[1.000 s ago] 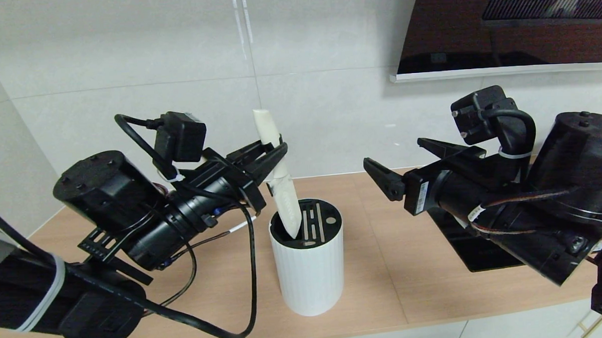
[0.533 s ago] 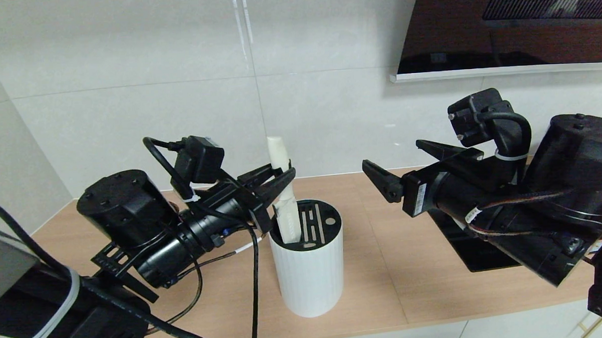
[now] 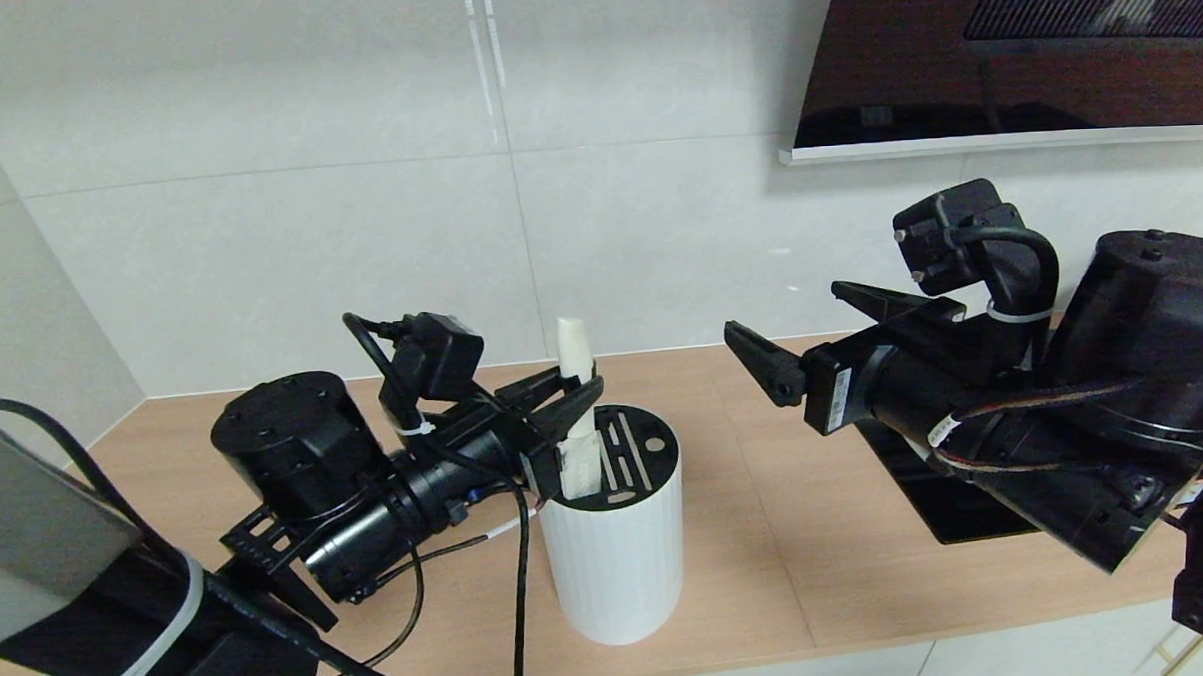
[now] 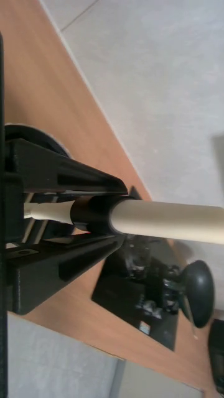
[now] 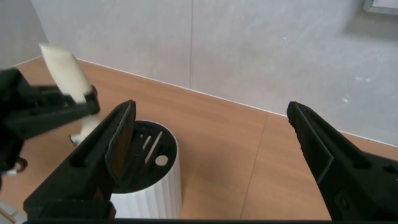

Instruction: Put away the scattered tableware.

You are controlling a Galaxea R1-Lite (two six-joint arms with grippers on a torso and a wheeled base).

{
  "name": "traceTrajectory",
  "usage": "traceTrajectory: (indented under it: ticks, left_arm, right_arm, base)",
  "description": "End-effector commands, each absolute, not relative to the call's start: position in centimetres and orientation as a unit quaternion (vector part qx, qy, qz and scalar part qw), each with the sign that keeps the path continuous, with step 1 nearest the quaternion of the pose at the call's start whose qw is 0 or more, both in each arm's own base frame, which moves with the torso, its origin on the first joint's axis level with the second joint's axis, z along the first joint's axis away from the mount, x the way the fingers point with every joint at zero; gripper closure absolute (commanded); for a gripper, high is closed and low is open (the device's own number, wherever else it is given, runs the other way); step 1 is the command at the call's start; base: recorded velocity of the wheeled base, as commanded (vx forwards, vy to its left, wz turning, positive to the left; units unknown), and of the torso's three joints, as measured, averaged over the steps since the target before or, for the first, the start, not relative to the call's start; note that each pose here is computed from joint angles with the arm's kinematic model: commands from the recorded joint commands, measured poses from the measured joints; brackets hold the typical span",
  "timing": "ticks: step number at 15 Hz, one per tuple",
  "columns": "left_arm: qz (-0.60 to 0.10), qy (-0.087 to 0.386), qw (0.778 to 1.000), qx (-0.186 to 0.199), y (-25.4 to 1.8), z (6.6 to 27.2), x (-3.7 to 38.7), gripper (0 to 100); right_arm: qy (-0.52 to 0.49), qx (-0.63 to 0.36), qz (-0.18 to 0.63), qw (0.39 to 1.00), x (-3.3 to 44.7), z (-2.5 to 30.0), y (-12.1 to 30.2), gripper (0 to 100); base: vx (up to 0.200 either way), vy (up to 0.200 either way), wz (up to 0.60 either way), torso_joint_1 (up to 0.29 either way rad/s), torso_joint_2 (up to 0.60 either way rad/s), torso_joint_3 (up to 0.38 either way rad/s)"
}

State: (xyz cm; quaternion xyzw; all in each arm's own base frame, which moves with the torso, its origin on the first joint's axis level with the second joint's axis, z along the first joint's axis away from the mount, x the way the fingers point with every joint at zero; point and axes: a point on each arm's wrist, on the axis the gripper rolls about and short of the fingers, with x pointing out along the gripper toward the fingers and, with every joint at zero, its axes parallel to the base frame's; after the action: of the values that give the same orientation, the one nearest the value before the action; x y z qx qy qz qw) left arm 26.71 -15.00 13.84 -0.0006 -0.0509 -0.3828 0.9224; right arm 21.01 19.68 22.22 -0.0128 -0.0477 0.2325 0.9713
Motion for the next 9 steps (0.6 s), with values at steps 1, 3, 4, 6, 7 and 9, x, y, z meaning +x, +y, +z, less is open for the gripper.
traceTrajectory:
  ticks: [1, 3, 4, 6, 7, 9]
  left_arm:
    - [-0.384, -0.031, 0.923, 0.001, -15.12, 12.74, 26.89, 100]
    - [-0.383, -0.018, 0.923, 0.002, -15.06, 12.13, 26.78, 100]
    - [-0.383, -0.017, 0.923, 0.002, -15.03, 12.12, 26.72, 100]
    - [-0.383, -0.017, 0.924, 0.002, -15.03, 12.12, 26.73, 100]
    - [-0.380, -0.018, 0.925, 0.002, -15.03, 12.15, 26.76, 100]
    - [-0.373, -0.020, 0.927, 0.001, -15.06, 12.22, 26.88, 100]
  right_arm:
    - [-0.046, -0.014, 0.233, 0.971, 21.03, 22.12, 19.71, 0]
    - [-0.046, -0.014, 0.233, 0.971, 21.03, 22.12, 19.71, 0]
    - [-0.046, -0.014, 0.233, 0.971, 21.06, 22.07, 19.74, 0]
    - [-0.044, -0.015, 0.233, 0.971, 21.11, 21.98, 19.78, 0]
    - [-0.045, -0.015, 0.233, 0.971, 21.11, 22.00, 19.78, 0]
    - [-0.044, -0.015, 0.232, 0.972, 21.11, 21.98, 19.78, 0]
  base:
    - [0.000, 0.000, 0.00, 0.000, 0.00, 0.000]
    - [0.000, 0.000, 0.00, 0.000, 0.00, 0.000]
    - [0.000, 0.000, 0.00, 0.000, 0.00, 0.000]
    - [0.000, 0.000, 0.00, 0.000, 0.00, 0.000]
    - [0.000, 0.000, 0.00, 0.000, 0.00, 0.000]
    - [0.000, 0.000, 0.00, 0.000, 0.00, 0.000]
